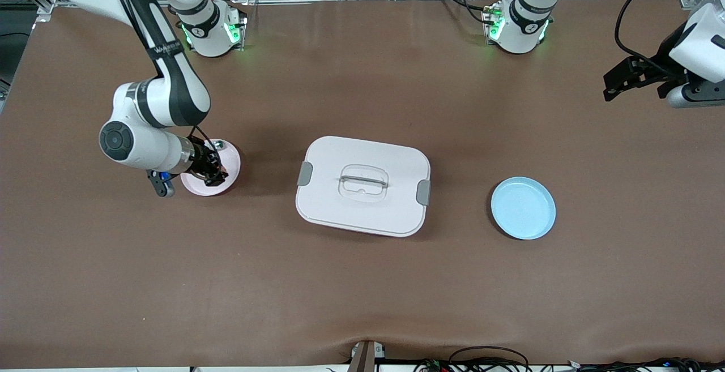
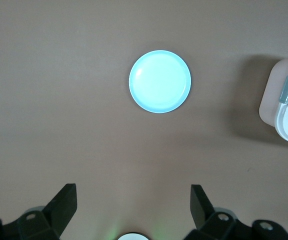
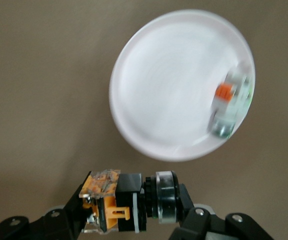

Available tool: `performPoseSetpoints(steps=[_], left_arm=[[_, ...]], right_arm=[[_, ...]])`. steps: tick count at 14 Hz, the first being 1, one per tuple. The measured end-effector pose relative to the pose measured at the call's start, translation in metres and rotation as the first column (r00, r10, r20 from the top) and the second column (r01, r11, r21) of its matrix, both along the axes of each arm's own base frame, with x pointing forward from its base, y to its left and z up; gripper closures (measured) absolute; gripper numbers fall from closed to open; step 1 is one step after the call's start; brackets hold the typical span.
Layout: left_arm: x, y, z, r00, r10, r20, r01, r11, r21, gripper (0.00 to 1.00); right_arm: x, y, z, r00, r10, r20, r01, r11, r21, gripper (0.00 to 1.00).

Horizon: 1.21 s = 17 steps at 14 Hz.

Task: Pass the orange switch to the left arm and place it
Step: 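Carry the switch over the white box while the left gripper approaches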

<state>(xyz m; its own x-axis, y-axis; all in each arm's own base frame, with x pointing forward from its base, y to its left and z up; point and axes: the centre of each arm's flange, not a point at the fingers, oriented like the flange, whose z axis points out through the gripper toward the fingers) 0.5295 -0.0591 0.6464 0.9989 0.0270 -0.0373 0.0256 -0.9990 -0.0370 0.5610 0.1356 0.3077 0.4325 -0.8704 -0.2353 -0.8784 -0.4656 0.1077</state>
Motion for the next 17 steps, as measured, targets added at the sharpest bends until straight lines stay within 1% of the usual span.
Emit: performPoseSetpoints(steps=[4, 5, 7, 9, 11, 14, 17], left_arm=[[0.001, 0.000, -0.002, 1.000, -0.001, -0.004, 0.001, 1.000, 0.000, 0.00], [0.001, -0.001, -0.002, 1.000, -0.001, -0.004, 0.001, 1.000, 0.000, 0.00], [0.001, -0.002, -0.002, 1.000, -0.004, -0.003, 0.004, 1.000, -0.003, 0.00], [0.002, -0.012, -0.001, 1.000, -0.017, 0.011, 0.017, 0.999, -0.037, 0.00], [0.004, -0.025, 0.002, 0.999, -0.026, 0.038, 0.030, 0.994, -0.101, 0.00], [0.005, -0.053, 0.008, 0.996, -0.042, 0.076, 0.056, 0.979, -0.197, 0.00], [0.002, -0.094, 0.008, 0.996, -0.048, 0.081, 0.069, 0.957, -0.282, 0.00]], right_arm=[[0.010, 0.085, 0.053, 0.992, -0.127, 0.028, 0.124, 0.988, 0.096, 0.27], [0.012, 0.103, 0.068, 0.986, -0.164, 0.032, 0.159, 0.979, 0.126, 0.27], [0.020, 0.136, 0.101, 0.968, -0.248, 0.032, 0.237, 0.952, 0.195, 0.27], [0.031, 0.166, 0.130, 0.947, -0.322, 0.012, 0.307, 0.913, 0.270, 0.27], [0.035, 0.198, 0.147, 0.933, -0.359, -0.021, 0.347, 0.881, 0.321, 0.27], [0.024, 0.259, 0.158, 0.916, -0.394, -0.076, 0.396, 0.854, 0.337, 0.27], [0.012, 0.308, 0.175, 0.896, -0.430, -0.115, 0.440, 0.821, 0.363, 0.27]])
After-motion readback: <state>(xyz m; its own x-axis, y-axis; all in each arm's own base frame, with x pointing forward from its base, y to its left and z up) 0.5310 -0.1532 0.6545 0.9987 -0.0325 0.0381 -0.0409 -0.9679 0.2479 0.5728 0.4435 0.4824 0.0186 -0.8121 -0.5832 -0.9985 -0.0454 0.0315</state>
